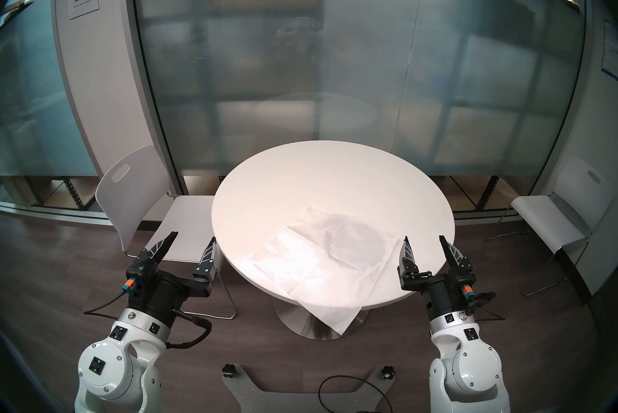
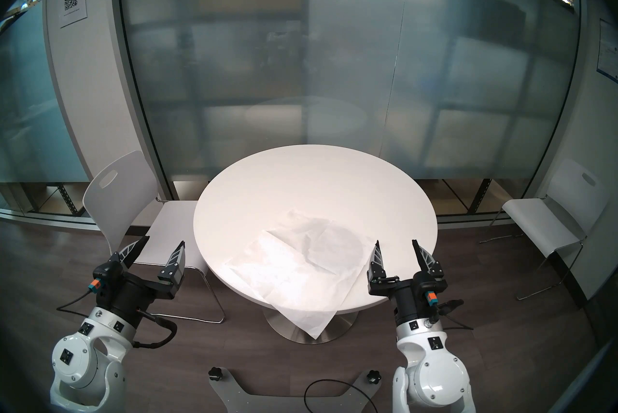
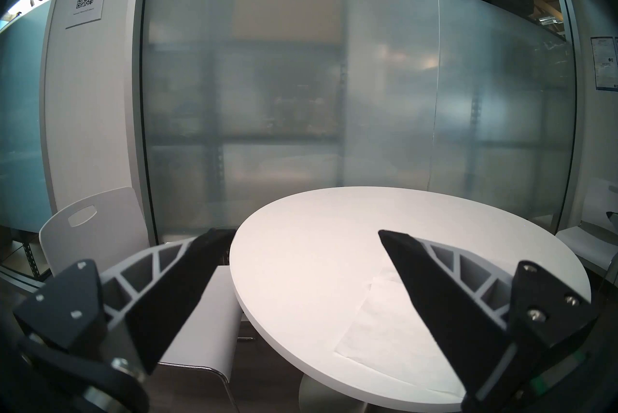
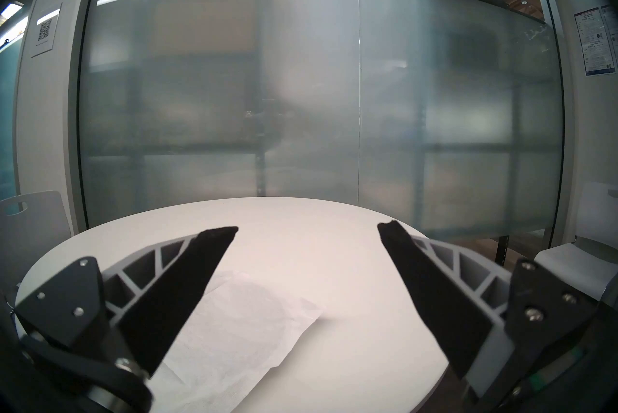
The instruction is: Fold the napkin in half twice and place it beside the plate
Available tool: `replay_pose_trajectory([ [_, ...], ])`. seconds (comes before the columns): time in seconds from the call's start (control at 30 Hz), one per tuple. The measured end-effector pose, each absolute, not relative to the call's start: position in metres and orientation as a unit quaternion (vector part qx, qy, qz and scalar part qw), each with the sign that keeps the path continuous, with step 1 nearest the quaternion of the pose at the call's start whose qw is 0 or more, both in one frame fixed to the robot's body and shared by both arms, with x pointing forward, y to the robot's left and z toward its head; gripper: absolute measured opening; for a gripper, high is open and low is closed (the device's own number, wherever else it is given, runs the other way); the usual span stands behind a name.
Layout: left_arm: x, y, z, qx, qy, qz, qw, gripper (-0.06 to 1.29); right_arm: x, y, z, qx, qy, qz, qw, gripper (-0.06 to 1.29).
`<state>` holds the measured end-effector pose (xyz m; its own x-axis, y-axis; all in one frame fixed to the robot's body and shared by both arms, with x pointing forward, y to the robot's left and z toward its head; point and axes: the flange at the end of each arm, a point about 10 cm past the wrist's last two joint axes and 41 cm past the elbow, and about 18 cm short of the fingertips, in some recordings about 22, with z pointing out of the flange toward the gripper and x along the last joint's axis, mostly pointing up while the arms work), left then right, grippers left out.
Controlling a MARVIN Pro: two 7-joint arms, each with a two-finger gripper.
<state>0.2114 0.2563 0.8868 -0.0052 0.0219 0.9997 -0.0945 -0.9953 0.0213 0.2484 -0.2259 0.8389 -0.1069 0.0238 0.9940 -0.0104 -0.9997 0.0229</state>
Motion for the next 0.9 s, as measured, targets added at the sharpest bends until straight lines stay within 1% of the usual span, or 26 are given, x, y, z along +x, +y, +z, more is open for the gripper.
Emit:
replay_pose_trajectory([
  [0.37,0.211,0.256,0.887,0.704,-0.026,0.708,0.041,1.23,0.249,-0.228,0.835,0.688,-0.021,0.725,0.005,1.23],
  [0.6,0.211,0.256,0.887,0.704,-0.026,0.708,0.041,1.23,0.249,-0.244,0.833,0.709,-0.059,0.703,0.003,1.23],
  [0.9,0.211,0.256,0.886,0.704,-0.026,0.708,0.041,1.23,0.258,-0.253,0.827,0.738,-0.088,0.669,-0.032,1.23],
])
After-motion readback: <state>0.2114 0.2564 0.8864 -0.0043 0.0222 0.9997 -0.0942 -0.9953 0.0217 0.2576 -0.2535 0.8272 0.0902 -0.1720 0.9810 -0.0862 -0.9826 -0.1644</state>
